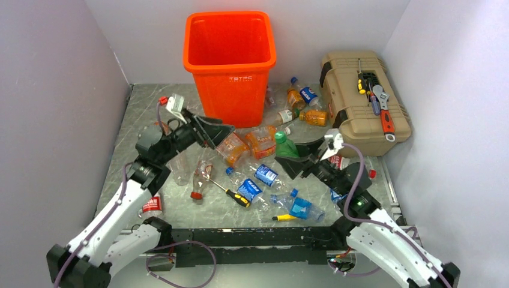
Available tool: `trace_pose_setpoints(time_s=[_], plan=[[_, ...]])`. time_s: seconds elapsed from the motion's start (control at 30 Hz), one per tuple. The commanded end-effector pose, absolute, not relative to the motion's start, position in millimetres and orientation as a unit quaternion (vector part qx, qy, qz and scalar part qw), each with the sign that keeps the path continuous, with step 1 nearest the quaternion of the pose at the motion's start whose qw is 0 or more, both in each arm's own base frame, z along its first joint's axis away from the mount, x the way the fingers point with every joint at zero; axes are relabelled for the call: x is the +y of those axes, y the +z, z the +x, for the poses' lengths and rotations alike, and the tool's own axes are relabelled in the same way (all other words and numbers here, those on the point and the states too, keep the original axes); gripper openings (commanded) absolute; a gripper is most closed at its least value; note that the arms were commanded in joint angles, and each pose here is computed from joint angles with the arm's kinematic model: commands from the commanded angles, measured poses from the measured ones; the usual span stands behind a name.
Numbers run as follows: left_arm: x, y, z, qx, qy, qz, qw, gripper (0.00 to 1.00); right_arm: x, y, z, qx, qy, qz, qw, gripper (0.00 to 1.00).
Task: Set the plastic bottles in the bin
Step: Pick up the plastic bottle at the center of the board.
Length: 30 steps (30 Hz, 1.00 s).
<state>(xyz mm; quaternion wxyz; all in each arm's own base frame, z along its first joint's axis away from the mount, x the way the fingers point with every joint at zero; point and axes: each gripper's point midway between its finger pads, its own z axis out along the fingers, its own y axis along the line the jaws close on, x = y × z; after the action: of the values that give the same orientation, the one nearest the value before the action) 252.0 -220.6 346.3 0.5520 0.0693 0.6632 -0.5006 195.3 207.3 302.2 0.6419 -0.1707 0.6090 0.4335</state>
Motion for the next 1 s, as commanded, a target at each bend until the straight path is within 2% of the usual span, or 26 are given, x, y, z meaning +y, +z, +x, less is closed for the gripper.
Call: trace_pose_setpoints(time_s=[0.0,0.17,0.33,0.6,0.7,0.83,0.9,0.97], plan=[[-256.2,413.0,231.1,0.564,-0.603,0.17,0.539,0.99,234.5,332.7,178.1,0.528,0.5,-0.199,0.657,0.27],[-284.9,416.7,227.8,0.557,-0.589,0.242,0.533,0.99,257.2,334.0,172.5,0.511,0.532,-0.189,0.648,0.27],[-316.5,396.6,215.9,0.573,-0.58,0.285,0.504,0.91,259.3,334.1,177.3,0.503,0.548,-0.151,0.651,0.28],[-333.5,385.6,196.9,0.567,-0.566,0.326,0.503,0.91,256.0,336.1,177.5,0.495,0.565,-0.12,0.649,0.28],[-338.1,384.5,192.4,0.566,-0.566,0.332,0.499,0.86,259.4,338.0,176.5,0.496,0.568,-0.124,0.645,0.28],[-340.3,384.1,189.5,0.567,-0.564,0.336,0.498,0.75,263.5,337.2,176.1,0.499,0.572,-0.128,0.639,0.28],[-340.6,383.4,189.3,0.569,-0.563,0.335,0.497,0.74,266.5,335.4,175.7,0.502,0.573,-0.132,0.634,0.28],[-340.5,385.1,189.6,0.568,-0.564,0.332,0.5,0.77,269.2,332.9,176.0,0.507,0.57,-0.136,0.632,0.28]])
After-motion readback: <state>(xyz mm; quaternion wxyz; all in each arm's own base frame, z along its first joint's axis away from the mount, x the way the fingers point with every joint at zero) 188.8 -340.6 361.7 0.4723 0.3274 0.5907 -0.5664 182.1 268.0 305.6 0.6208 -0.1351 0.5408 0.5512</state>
